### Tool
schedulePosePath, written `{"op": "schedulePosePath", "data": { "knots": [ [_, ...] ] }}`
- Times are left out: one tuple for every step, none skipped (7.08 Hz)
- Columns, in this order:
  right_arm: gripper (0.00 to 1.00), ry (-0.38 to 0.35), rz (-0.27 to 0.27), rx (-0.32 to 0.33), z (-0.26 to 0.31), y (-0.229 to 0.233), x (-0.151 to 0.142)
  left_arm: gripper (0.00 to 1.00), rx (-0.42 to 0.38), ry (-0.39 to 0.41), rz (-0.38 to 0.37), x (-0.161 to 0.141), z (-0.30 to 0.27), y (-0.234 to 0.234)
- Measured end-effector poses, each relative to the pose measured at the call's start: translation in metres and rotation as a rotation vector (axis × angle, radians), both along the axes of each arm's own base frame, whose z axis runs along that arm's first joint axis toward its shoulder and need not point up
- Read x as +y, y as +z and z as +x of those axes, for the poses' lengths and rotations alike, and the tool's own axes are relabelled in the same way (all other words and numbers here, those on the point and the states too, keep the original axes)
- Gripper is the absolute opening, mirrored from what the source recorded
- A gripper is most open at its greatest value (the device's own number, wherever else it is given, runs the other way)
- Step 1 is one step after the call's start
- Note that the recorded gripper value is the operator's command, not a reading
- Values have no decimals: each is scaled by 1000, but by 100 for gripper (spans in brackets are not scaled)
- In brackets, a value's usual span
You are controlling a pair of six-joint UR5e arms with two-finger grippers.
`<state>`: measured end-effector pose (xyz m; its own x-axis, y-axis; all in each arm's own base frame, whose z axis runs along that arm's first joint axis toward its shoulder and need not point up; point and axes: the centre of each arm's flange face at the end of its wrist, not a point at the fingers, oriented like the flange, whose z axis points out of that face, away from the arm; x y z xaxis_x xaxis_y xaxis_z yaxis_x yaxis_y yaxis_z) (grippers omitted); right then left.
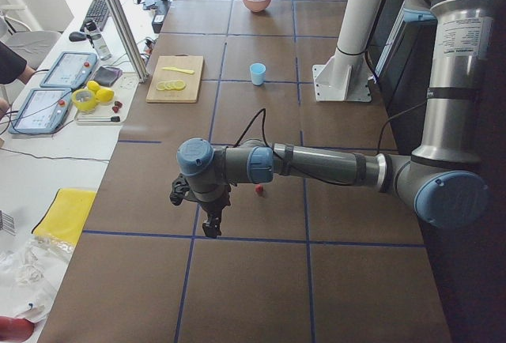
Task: Put ice and strawberries in cup
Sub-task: 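Lower the right gripper into the pink bowl and grasp ice cubes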
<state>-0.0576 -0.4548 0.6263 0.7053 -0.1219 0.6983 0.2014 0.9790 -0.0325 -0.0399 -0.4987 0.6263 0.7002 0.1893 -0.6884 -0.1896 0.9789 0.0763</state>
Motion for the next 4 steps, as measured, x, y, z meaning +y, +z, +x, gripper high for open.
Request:
{"op": "schedulePosePath", "data": {
  "knots": [
    [83, -10, -6, 1, -4, 3, 0, 100, 0, 0, 0, 0, 0, 0],
    [81, -18, -15, 4, -9, 8, -1, 100, 0, 0, 0, 0, 0, 0],
    [75, -23, -25, 7, -11, 13, -2, 100, 0, 0, 0, 0, 0, 0],
    [70, -26, -31, 9, -13, 17, -3, 100, 0, 0, 0, 0, 0, 0]
  ]
}}
